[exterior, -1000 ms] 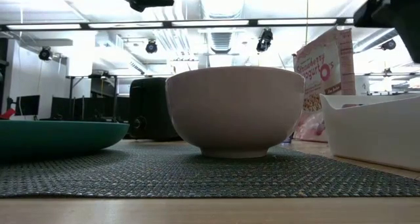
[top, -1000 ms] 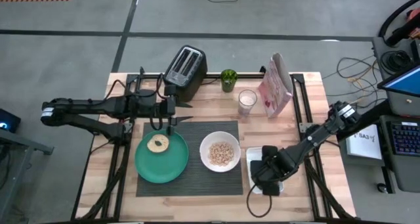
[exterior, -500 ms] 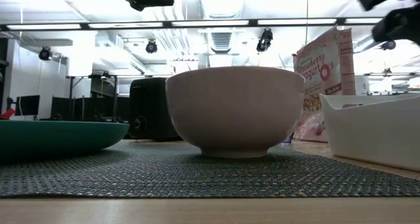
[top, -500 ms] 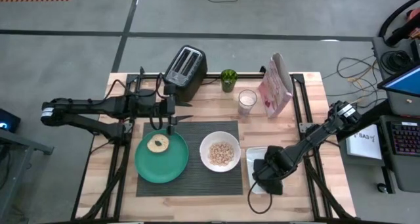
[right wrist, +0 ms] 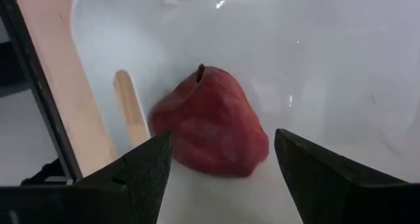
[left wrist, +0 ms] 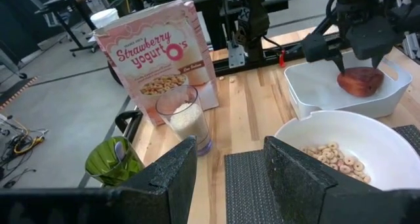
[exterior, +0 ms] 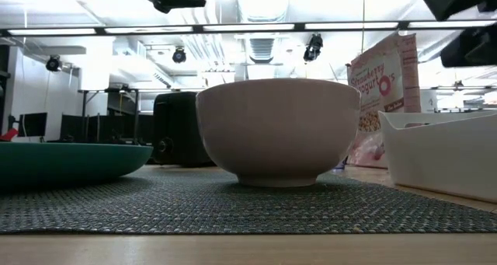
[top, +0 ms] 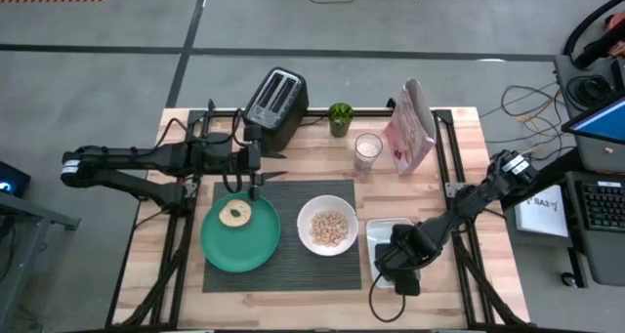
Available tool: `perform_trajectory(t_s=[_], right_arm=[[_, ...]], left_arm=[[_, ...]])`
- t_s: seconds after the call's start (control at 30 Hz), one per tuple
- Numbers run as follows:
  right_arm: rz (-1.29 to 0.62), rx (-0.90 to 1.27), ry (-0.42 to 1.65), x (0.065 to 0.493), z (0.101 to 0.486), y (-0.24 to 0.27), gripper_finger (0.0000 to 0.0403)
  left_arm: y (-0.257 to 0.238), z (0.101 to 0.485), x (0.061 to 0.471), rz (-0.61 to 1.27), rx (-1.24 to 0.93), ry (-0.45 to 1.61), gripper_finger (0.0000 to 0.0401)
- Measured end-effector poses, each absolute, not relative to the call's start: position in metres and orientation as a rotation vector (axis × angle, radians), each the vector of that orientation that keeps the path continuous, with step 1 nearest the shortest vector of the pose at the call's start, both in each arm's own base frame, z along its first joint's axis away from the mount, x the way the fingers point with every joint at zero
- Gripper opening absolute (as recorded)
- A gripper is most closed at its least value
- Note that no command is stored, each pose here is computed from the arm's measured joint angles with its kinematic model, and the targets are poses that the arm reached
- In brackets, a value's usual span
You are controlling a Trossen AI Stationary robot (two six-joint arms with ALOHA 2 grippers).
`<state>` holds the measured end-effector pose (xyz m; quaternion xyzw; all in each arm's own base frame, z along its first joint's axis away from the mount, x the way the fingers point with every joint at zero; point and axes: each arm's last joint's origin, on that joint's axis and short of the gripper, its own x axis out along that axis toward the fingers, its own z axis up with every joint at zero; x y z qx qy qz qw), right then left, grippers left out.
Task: Arrange a breakfast setting
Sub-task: Put the apple on the green plate
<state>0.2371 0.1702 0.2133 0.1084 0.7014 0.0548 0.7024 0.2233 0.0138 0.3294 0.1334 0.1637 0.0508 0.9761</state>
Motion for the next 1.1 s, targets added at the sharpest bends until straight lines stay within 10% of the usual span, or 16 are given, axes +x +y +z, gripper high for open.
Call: perform_trajectory(t_s=[1.1], right_arm=[[0.076, 0.228, 1.627, 0.224, 0.202, 0.158, 0.0256]], left_arm=[[0.014, 0.331, 0.224, 0.105, 0.265, 0.316, 0.0160]])
